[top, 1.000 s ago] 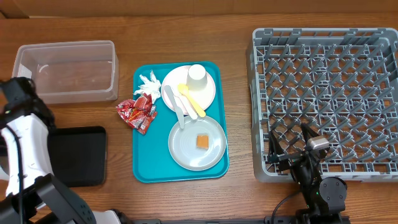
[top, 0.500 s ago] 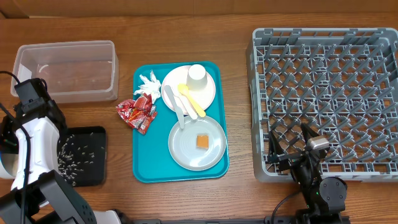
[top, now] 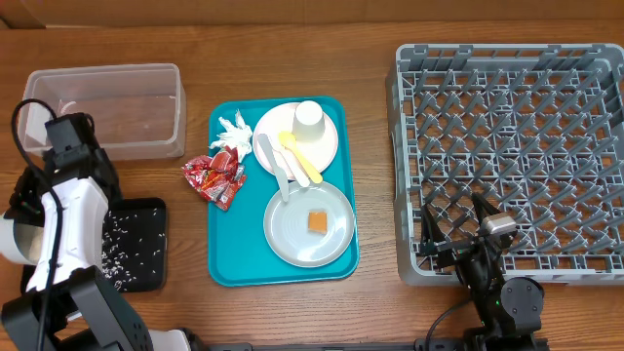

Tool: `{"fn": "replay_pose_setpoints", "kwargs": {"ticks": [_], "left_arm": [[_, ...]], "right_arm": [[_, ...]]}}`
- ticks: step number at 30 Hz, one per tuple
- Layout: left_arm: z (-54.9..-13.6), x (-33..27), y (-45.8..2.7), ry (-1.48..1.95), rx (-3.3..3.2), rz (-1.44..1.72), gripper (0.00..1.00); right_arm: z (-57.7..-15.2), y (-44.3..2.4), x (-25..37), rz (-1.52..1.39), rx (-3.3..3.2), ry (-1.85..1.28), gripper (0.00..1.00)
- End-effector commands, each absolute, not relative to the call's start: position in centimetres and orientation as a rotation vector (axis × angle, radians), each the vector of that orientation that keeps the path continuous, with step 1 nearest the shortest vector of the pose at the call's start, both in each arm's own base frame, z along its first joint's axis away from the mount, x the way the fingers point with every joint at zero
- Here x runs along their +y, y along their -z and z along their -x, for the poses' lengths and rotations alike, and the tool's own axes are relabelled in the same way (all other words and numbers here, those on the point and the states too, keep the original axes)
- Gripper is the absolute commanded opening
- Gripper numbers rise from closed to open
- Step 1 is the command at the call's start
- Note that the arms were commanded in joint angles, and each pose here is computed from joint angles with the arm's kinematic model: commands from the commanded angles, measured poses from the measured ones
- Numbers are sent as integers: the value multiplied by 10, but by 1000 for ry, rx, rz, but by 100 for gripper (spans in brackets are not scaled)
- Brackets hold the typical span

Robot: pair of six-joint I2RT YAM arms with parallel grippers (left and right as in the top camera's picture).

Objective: Sort waste into correct bins and load items into the dishwasher rack
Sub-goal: 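Tilt the bowl with the left gripper to pour rice onto the black tray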

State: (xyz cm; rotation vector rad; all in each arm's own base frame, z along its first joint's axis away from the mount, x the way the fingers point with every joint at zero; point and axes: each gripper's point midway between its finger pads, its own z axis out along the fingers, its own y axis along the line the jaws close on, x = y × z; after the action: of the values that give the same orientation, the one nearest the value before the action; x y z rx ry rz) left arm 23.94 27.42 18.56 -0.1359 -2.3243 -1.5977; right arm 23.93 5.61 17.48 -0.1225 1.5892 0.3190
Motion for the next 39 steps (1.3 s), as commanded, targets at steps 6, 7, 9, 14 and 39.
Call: {"fn": "replay_pose_setpoints", "kwargs": {"ticks": [6, 7, 9, 14, 39], "left_arm": [[-242, 278, -197, 1656, -2244, 134, 4], [-244, 278, -200, 1668, -2232, 140, 4], [-248, 280, -210, 1713, -2194, 124, 4], [-247, 279, -207, 1699, -2206, 131, 4], [-243, 269, -180, 1535, -2287, 282, 4]], "right_arm": [[-240, -173, 55, 119, 1584, -309, 100], [-240, -173, 55, 119, 1584, -309, 100], [-240, -173, 55, 119, 1584, -309, 100], [-240, -173, 55, 119, 1584, -309, 100], [-240, -173, 55, 119, 1584, -309, 100]]}}
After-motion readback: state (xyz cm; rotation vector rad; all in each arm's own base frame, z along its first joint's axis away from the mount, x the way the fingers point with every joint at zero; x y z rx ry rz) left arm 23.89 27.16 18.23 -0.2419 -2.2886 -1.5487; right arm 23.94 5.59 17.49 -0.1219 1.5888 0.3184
